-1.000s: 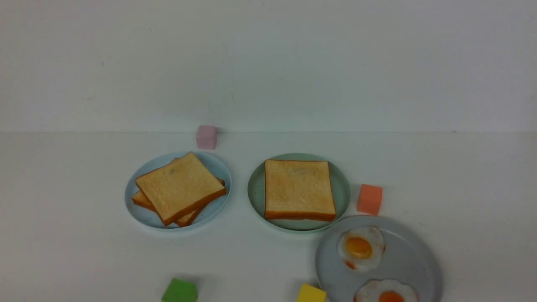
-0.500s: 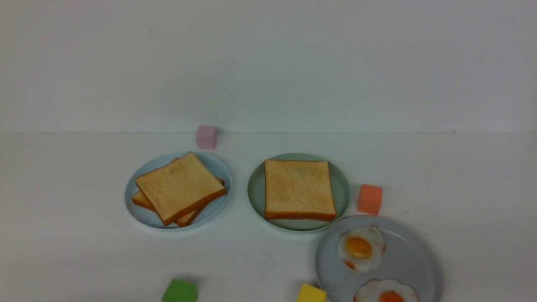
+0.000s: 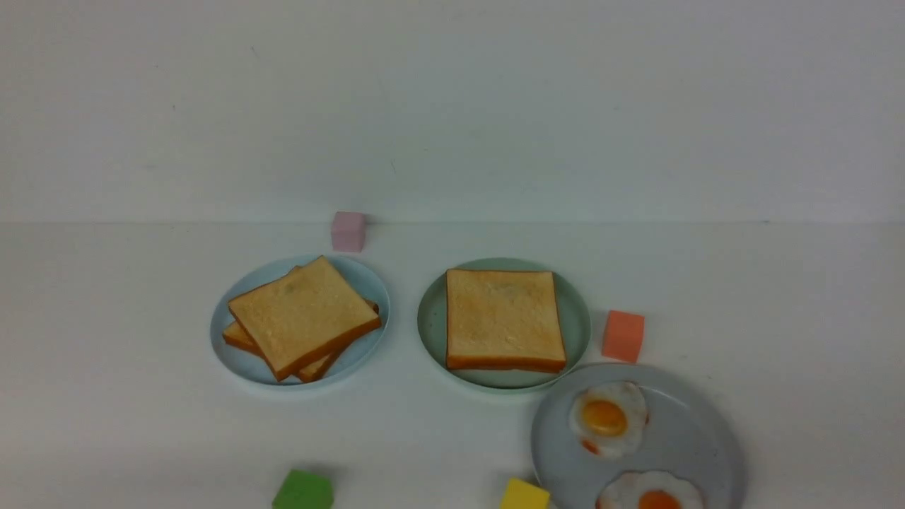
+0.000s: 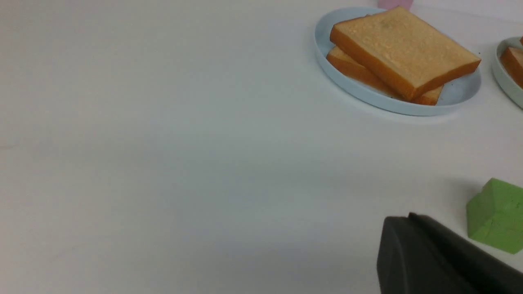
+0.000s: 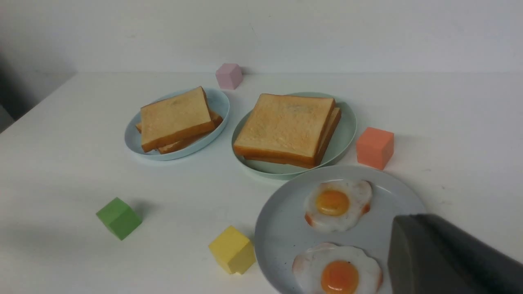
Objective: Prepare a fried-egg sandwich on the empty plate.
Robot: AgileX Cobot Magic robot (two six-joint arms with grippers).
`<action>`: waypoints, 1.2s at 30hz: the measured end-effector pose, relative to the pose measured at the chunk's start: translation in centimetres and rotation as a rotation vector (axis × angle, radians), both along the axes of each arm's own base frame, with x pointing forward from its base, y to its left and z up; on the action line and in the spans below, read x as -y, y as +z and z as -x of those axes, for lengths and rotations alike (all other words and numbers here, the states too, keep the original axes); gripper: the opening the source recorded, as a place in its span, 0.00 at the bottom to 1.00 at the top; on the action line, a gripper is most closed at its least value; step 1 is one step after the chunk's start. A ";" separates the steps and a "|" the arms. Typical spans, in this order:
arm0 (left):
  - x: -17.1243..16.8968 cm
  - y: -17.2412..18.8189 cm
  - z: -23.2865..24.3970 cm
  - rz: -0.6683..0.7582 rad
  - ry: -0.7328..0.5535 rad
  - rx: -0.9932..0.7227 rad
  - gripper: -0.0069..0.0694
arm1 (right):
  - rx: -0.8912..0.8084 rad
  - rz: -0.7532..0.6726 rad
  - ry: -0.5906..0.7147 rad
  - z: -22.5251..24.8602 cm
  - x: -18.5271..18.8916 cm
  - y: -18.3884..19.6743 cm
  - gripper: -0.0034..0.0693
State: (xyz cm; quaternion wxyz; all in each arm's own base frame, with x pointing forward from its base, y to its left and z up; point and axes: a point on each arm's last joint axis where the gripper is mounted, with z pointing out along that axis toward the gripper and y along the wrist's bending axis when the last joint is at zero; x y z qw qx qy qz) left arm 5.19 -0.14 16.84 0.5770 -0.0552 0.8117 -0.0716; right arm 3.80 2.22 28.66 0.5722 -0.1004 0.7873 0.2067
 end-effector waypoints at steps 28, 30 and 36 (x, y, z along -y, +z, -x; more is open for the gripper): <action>0.0 0.0 0.0 -0.004 -0.001 0.004 0.11 | -0.003 0.134 -0.218 -1.1 1.2 -3.1 0.11; 0.0 0.0 0.0 -0.004 -0.001 0.004 0.12 | 0.019 0.125 -0.287 -1.1 1.5 -4.2 0.12; 0.0 0.0 0.0 -0.003 -0.001 0.005 0.12 | -0.001 0.097 -0.452 -1.1 2.3 -8.9 0.13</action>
